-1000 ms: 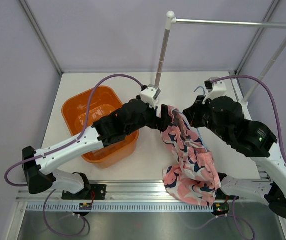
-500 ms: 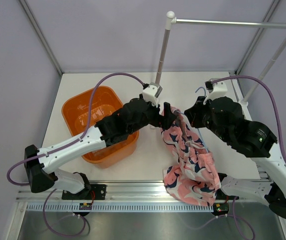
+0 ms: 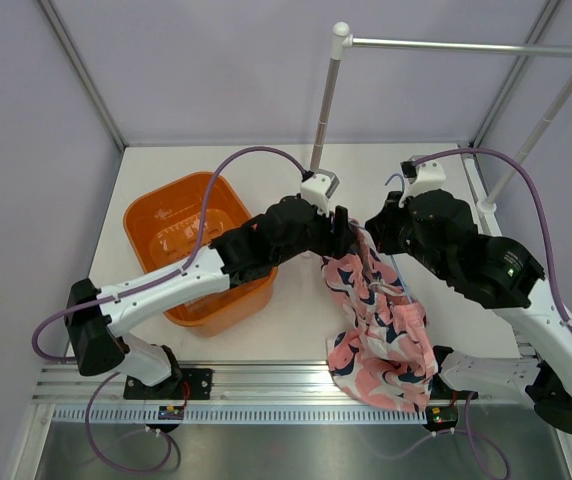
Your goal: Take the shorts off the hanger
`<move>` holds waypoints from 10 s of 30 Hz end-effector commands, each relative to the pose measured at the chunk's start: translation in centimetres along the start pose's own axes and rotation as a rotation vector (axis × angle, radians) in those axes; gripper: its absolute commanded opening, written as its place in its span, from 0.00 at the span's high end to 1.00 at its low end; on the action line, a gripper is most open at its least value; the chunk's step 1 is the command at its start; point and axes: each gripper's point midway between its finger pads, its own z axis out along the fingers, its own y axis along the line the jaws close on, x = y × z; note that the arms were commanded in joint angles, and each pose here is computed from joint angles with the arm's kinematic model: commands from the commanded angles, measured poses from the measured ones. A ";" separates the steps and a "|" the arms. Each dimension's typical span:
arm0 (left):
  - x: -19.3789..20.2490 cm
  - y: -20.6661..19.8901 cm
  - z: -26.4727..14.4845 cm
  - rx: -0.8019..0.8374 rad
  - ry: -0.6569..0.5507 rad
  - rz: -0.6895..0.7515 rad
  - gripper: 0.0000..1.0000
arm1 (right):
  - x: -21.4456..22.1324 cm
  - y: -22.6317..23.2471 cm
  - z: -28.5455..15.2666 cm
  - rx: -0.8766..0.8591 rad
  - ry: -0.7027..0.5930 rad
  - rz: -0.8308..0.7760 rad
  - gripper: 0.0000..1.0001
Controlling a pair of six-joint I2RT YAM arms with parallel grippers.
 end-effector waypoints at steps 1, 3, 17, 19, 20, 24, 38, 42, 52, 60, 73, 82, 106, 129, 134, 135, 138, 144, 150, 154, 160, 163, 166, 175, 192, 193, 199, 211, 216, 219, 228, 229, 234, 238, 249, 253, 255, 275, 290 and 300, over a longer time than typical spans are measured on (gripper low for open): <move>-3.5 -1.6 -0.2 0.035 -0.091 -0.022 0.39 | -2.1 0.3 -1.2 -0.011 -0.068 0.024 1.00; -3.5 -1.3 -0.1 0.017 -0.093 -0.022 0.58 | -2.2 0.3 -1.4 -0.012 -0.067 0.024 1.00; -4.7 3.4 2.9 -0.245 -0.080 -0.004 1.00 | -3.2 0.1 -5.3 -0.090 -0.082 0.043 1.00; -5.0 4.5 3.5 -0.271 -0.074 -0.013 1.00 | -3.2 -0.1 -5.8 -0.092 -0.079 0.042 1.00; -4.5 5.0 4.0 -0.284 -0.056 -0.008 1.00 | -3.3 -0.4 -6.2 -0.090 -0.088 0.047 1.00; -4.3 5.2 4.9 -0.272 -0.035 0.010 1.00 | -3.6 -1.4 -7.2 -0.067 -0.113 0.050 1.00; 0.1 3.1 5.4 -0.100 0.089 0.053 1.00 | -5.0 -1.4 -7.3 -0.063 -0.178 0.052 1.00; 0.3 0.9 3.8 -0.035 0.084 0.084 1.00 | -6.0 -1.9 -6.8 -0.018 -0.219 0.050 1.00; 1.4 -11.4 -5.1 0.317 0.047 0.274 1.00 | -8.3 -3.2 -2.7 0.190 -0.328 -0.012 1.00; 3.6 -15.4 -10.1 0.452 0.091 0.435 1.00 | -11.0 -3.3 0.5 0.285 -0.367 -0.028 1.00; -12.0 -8.0 -12.6 -0.002 -0.208 0.396 1.00 | -14.1 -5.5 -1.0 0.309 -0.342 0.018 1.00; -34.0 -1.4 -26.9 -0.307 -0.853 0.282 1.00 | -10.9 -6.5 -3.4 0.272 -0.288 0.018 1.00; -28.8 7.8 -30.6 -0.574 -0.923 0.204 1.00 | -7.7 -6.2 -4.0 0.192 -0.220 0.013 1.00; -22.7 16.8 -32.7 -0.714 -0.802 -0.060 1.00 | -6.6 -5.0 -4.3 0.126 -0.140 -0.005 1.00; -20.8 18.0 -31.8 -0.747 -0.778 -0.071 1.00 | -6.8 -4.5 -3.8 0.111 -0.126 -0.018 1.00; -20.5 18.2 -31.6 -0.752 -0.776 -0.073 1.00 | -6.9 -4.4 -3.9 0.107 -0.128 -0.017 1.00; -19.7 18.3 -31.1 -0.740 -0.765 -0.073 1.00 | -6.8 -4.2 -3.4 0.105 -0.113 -0.031 1.00; -17.1 19.7 -26.8 -0.745 -0.625 -0.069 0.82 | -6.6 -3.9 -2.2 0.105 -0.102 -0.041 1.00; -10.9 21.7 -19.9 -0.724 -0.367 -0.119 0.08 | -7.4 -3.6 -1.7 0.096 -0.123 -0.069 1.00; -8.4 21.1 -17.9 -0.643 -0.264 -0.132 0.01 | -7.8 -3.6 -1.5 0.095 -0.137 -0.101 1.00; -7.9 19.4 -20.6 -0.584 -0.258 -0.097 0.01 | -8.6 -3.0 -0.8 0.066 -0.167 -0.176 1.00; -7.5 19.9 -22.6 -0.632 -0.275 -0.084 0.01 | -9.2 -2.6 -0.3 0.052 -0.182 -0.193 1.00; -6.4 20.9 -23.6 -0.698 -0.260 -0.093 0.01 | -9.5 -2.1 0.3 0.036 -0.179 -0.196 1.00; -1.3 17.9 -22.4 -0.459 -0.188 -0.125 0.01 | -11.4 -1.5 1.5 -0.029 -0.222 -0.231 1.00; 4.4 14.1 -24.7 -0.192 -0.195 -0.059 0.01 | -18.5 -3.4 7.2 -0.139 -0.369 -0.262 1.00; 4.4 14.1 -24.8 -0.192 -0.201 -0.058 0.01 | -19.4 -3.9 7.3 -0.110 -0.384 -0.255 1.00; 4.7 14.0 -24.4 -0.174 -0.214 -0.065 0.01 | -21.9 -6.3 10.0 -0.028 -0.429 -0.256 1.00; 4.9 13.6 -24.3 -0.147 -0.215 -0.057 0.01 | -24.8 -7.7 12.0 0.037 -0.521 -0.209 1.00; 5.1 13.5 -24.2 -0.144 -0.206 -0.058 0.01 | -25.5 -8.8 13.2 0.073 -0.506 -0.202 1.00; 5.1 13.4 -24.2 -0.140 -0.206 -0.057 0.01 | -26.7 -9.0 13.6 0.071 -0.517 -0.191 1.00; 5.2 13.2 -24.1 -0.136 -0.199 -0.057 0.01 | -27.6 -9.6 16.8 0.047 -0.484 -0.133 1.00; 5.2 13.2 -24.1 -0.136 -0.199 -0.057 0.01 | -26.9 -10.0 17.9 0.050 -0.453 -0.121 1.00; 5.3 13.1 -24.2 -0.131 -0.199 -0.054 0.01 | -25.9 -10.6 19.4 0.063 -0.415 -0.099 1.00; 5.3 13.1 -24.2 -0.130 -0.199 -0.055 0.01 | -24.7 -11.4 20.2 0.086 -0.386 -0.080 1.00; 5.4 13.1 -24.1 -0.127 -0.194 -0.052 0.01 | -22.0 -12.6 21.0 0.120 -0.334 -0.067 1.00; 5.4 13.0 -24.0 -0.126 -0.192 -0.054 0.01 | -22.7 -12.5 19.6 0.134 -0.366 -0.061 0.90; 5.5 13.1 -24.0 -0.128 -0.188 -0.054 0.01 | -23.3 -12.1 18.7 0.130 -0.387 -0.060 0.78; 5.5 13.2 -24.1 -0.138 -0.192 -0.056 0.01 | -22.5 -12.9 6.9 0.292 -0.487 0.139 0.25; 5.2 13.5 -23.7 -0.156 -0.168 -0.020 0.01 | -4.6 -5.2 -1.5 -0.167 -0.194 0.178 0.01; 4.4 16.1 -23.4 -0.291 -0.184 0.024 0.01 | 1.8 -3.4 -3.7 -0.318 -0.197 0.198 0.00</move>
